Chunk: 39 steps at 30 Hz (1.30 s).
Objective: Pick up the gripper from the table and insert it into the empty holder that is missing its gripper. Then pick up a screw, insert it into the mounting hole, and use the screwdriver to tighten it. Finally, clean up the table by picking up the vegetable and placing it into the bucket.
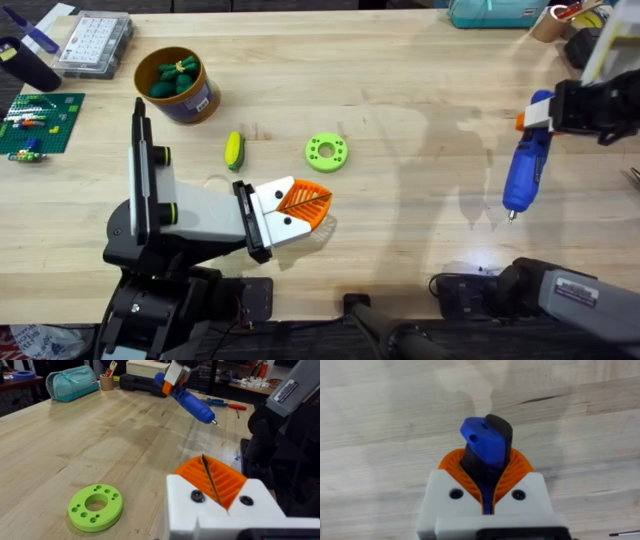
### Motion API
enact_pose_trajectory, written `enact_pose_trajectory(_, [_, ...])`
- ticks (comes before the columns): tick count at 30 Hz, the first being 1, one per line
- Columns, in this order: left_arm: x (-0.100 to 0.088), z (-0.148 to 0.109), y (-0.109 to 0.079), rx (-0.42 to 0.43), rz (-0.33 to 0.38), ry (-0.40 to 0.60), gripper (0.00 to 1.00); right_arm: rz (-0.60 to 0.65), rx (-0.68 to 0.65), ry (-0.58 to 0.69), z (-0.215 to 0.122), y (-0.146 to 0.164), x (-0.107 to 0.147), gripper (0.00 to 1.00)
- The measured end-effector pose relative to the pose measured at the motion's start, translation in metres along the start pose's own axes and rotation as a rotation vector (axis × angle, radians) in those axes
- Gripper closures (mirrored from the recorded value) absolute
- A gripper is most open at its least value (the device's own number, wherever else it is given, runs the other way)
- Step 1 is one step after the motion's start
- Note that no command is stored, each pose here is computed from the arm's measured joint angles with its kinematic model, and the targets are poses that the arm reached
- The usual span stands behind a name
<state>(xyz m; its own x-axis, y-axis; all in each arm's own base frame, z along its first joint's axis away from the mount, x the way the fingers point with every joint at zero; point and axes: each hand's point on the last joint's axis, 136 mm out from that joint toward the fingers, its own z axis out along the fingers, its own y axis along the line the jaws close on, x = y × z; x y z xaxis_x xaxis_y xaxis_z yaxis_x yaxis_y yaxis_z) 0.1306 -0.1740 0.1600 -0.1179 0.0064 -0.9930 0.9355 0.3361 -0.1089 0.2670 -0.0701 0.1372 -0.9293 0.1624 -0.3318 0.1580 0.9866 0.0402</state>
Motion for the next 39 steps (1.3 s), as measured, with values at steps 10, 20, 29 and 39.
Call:
enact_pose_trajectory(10, [0.0, 0.0, -0.001, 0.005, -0.001, 0.0, 0.982, 0.006, -0.003, -0.141, -0.038, 0.007, -0.002, 0.946])
enact_pose_trajectory(20, [0.0, 0.0, -0.001, 0.005, -0.001, 0.0, 0.982, -0.023, -0.011, -0.316, -0.087, 0.013, -0.026, 0.946])
enact_pose_trajectory(29, [0.0, 0.0, -0.001, 0.005, -0.001, 0.0, 0.982, -0.126, -0.111, -0.528, -0.162, 0.039, -0.065, 0.946])
enact_pose_trajectory(39, [0.0, 0.0, -0.001, 0.005, -0.002, 0.001, 0.982, -0.241, -0.258, -0.69, -0.222, 0.072, -0.081, 0.946])
